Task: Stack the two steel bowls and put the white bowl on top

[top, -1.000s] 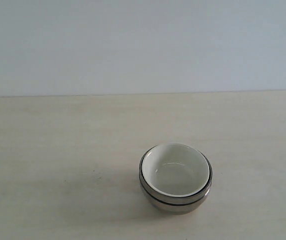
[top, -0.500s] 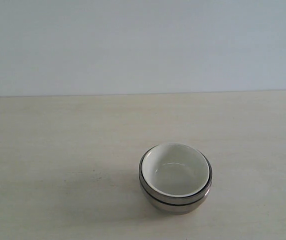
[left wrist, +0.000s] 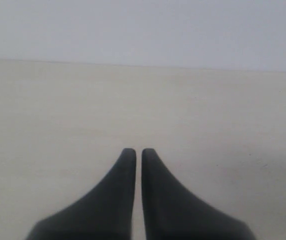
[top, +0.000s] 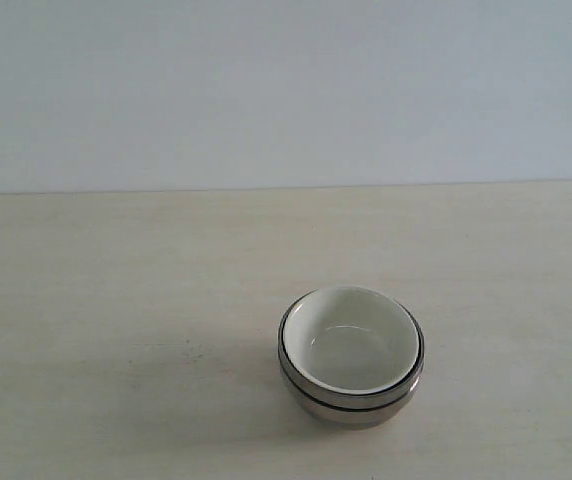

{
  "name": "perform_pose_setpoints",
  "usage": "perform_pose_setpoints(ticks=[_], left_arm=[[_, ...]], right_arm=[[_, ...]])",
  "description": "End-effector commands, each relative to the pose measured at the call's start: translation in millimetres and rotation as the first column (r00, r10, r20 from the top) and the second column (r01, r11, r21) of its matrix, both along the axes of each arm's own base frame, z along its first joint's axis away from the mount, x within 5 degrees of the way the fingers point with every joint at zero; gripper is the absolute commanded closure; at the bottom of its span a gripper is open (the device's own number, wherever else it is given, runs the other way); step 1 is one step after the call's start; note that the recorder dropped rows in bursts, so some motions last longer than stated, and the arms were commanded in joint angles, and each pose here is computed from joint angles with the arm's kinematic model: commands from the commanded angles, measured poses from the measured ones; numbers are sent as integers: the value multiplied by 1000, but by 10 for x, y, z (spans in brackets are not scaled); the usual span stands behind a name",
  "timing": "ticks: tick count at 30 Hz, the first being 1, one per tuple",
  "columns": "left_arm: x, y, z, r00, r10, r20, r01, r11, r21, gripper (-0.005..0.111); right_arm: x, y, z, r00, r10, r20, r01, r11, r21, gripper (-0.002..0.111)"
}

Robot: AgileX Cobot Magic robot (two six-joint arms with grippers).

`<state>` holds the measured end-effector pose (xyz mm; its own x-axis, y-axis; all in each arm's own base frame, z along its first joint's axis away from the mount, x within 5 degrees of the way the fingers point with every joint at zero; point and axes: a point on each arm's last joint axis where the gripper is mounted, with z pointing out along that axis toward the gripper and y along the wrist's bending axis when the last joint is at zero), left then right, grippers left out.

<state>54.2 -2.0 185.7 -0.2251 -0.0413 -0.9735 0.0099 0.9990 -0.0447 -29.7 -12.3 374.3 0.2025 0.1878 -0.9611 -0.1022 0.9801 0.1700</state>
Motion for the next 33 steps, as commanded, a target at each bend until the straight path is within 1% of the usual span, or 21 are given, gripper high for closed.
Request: perform_pose_setpoints(ticks=[1,16,18,20,22,25,29,33], left_arm=[[0,-2,-2,1000,-3,7,3,1000,-5,103],[0,-2,-2,1000,-3,7,3,1000,-5,103],[0,-2,-2,1000,-3,7,3,1000,-5,103],[0,-2,-2,1000,-3,7,3,1000,-5,103],[0,-2,-2,1000,-3,7,3,1000,-5,103],[0,-2,-2,1000,-3,7,3,1000,-5,103],[0,-2,-2,1000,-3,7,3,1000,-5,103],[0,-2,-2,1000,-3,7,3,1000,-5,103]], right_arm=[[-4,-4,-4,1000,-11,4,11,1000,-13,108],[-6,-3,5,1000,-9,14,10,1000,-13,108],[-17,2,48,998,-4,62,5,1000,-13,108],[-41,11,123,988,6,152,-5,1000,-10,108],[-64,28,206,960,23,280,-21,1000,-9,108],[-78,50,259,915,40,402,-39,999,-12,108],[-54,75,247,872,56,487,-55,998,-17,108],[34,108,146,839,75,539,-74,997,-23,108]])
